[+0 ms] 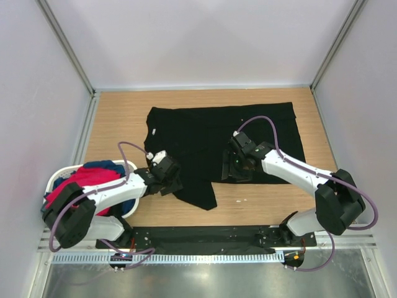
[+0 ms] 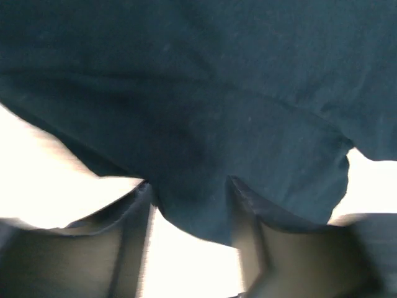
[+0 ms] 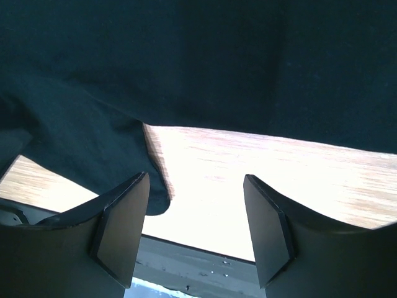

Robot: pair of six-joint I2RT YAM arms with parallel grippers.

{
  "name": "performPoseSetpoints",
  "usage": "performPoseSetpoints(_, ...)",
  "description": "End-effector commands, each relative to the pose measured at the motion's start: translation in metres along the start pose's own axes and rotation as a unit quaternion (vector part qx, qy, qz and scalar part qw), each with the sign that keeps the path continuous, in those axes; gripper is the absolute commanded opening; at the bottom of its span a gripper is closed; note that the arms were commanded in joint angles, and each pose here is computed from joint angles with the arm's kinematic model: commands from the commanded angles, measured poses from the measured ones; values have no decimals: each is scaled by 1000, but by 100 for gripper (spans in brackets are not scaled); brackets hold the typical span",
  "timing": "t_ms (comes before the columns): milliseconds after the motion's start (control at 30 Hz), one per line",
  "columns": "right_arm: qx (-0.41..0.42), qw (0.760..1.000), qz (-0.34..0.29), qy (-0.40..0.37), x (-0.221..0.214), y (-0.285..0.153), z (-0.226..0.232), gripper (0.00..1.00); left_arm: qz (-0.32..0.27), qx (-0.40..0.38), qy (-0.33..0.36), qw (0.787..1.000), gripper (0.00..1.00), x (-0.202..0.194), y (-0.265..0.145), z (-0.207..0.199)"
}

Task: Fold and stack the t-shirts
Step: Fold the tshirt

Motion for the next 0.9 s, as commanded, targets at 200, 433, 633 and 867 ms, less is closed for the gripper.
performPoseSetpoints(200,28,999,-29,12,8,-22,11,67,-19,10,-30,999,0,32,-1,-43)
performPoseSetpoints(433,23,999,-39,6,8,-20,12,69,-59,25,-26,998,0,76,-12,-82)
performPoseSetpoints(633,0,996,-67,55,22,-21,2,73,-49,64,-22,996,0,100,5,-101)
performPoseSetpoints(867,-11,995,-76,69,34,-24,-13,75,-17,24,29,999,42,110,41,-120)
Point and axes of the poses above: each gripper's point midway between its finger pads, its own y axis out along the fingers, its own z axis along the line the jaws close on, x = y × z, the point moved 8 cm from there along -y, back along the fingers, and after that the axes turned 8 degrees about y, right-handed, at the moved point
